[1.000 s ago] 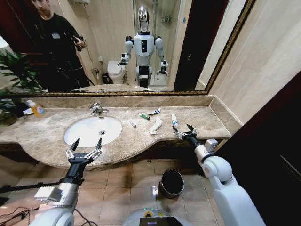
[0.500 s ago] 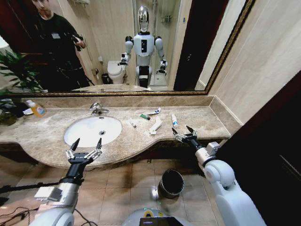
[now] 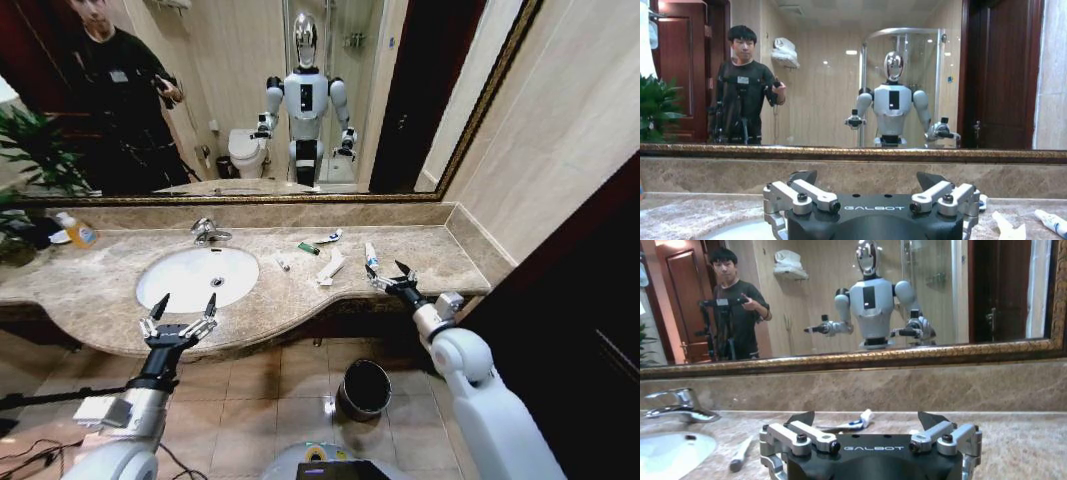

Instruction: Pick up the trash from the sink and place it in the trash bin.

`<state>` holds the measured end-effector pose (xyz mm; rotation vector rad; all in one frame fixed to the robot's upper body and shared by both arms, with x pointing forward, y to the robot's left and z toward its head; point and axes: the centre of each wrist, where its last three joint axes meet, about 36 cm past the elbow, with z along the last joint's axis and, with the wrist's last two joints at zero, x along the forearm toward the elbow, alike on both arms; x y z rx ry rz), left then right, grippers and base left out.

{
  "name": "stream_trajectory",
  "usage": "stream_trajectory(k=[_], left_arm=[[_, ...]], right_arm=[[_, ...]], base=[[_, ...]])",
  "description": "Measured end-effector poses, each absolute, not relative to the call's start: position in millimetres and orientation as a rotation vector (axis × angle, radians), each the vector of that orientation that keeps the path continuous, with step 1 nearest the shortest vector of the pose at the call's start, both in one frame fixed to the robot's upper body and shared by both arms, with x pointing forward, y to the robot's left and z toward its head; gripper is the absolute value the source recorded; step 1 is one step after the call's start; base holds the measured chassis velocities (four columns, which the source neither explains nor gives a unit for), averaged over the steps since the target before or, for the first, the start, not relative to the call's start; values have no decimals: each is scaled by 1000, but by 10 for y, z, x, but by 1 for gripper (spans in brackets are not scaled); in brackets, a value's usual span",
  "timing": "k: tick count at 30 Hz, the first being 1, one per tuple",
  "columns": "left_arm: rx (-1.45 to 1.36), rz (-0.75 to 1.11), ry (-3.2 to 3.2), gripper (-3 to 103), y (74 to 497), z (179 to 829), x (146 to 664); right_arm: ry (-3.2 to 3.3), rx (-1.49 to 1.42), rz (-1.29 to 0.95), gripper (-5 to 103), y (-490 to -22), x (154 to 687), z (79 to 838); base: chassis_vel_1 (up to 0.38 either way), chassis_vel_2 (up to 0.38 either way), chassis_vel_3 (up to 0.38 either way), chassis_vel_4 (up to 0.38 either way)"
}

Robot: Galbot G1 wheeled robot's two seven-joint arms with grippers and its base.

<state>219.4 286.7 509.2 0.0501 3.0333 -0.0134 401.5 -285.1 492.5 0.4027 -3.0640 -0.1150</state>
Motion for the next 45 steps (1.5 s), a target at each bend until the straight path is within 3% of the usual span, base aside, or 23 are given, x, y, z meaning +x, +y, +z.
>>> stream_trajectory(k=[26,45], left_arm=[[50,-13,3033,100,2867,5092,2194],[50,-13,3033,100,2867,5092,2194]], right_arm=[[-2940,292,-45,100,-2910,5347,4695],[-2840,159,1,101,-2773,5585,4297]], base=[[0,0,0,0],[0,0,0,0]])
